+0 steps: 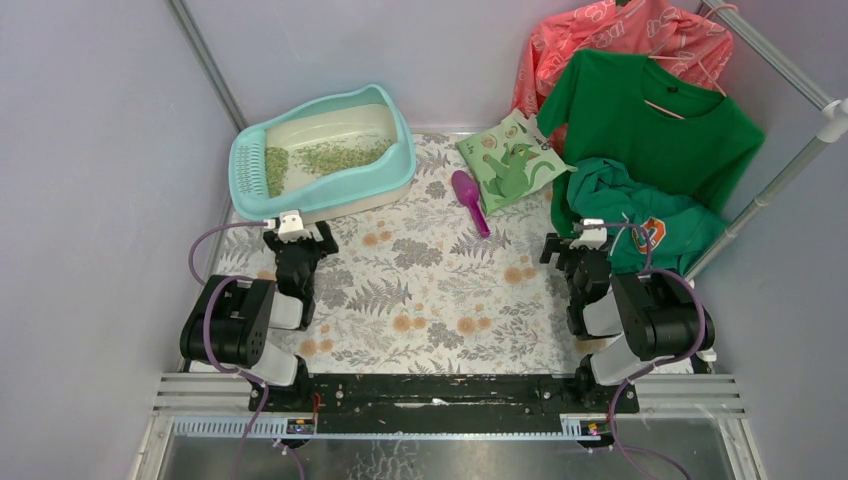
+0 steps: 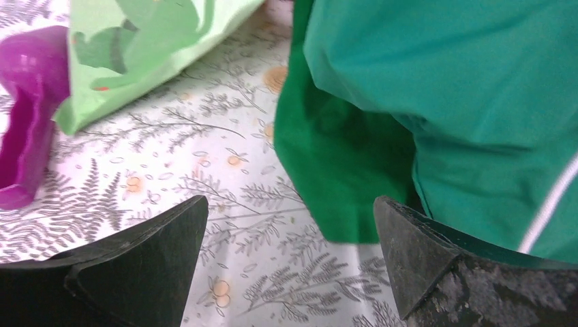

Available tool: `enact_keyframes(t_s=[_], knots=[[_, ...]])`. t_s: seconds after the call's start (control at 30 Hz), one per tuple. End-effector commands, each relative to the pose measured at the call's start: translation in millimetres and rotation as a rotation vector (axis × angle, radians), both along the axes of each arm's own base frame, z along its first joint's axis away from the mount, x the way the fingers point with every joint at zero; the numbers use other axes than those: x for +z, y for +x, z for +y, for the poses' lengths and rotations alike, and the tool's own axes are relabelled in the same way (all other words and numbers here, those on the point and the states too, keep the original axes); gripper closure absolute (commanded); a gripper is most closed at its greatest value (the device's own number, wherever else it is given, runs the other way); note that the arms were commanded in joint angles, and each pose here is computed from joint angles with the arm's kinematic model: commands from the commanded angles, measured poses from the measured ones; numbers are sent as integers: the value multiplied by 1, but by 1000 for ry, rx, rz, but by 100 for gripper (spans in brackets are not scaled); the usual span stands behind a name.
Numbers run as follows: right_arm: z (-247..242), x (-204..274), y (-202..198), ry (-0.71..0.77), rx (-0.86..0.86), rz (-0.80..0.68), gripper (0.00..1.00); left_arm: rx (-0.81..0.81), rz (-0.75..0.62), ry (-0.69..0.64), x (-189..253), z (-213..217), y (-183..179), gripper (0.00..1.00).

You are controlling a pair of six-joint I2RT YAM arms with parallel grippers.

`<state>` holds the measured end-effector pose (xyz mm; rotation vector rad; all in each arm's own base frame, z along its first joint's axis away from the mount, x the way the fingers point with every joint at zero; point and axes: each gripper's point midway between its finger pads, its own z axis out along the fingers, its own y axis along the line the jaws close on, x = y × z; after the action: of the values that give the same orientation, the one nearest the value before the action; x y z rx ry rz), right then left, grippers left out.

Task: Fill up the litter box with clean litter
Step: Reset both arms

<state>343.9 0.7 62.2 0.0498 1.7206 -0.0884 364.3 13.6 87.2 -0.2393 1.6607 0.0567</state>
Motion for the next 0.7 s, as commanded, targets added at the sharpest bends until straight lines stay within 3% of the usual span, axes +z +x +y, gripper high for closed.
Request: enact_keyframes(t_s=[0.0, 0.1, 0.67], knots=[[18, 18, 14, -11, 123, -52, 0, -20, -76, 21, 18, 0, 4, 1], [15, 11, 22, 29, 151, 9, 0, -100, -56, 41, 16, -13, 10, 1], [8, 5, 31, 49, 115, 56, 0, -59, -40, 25, 14, -5, 12, 1]])
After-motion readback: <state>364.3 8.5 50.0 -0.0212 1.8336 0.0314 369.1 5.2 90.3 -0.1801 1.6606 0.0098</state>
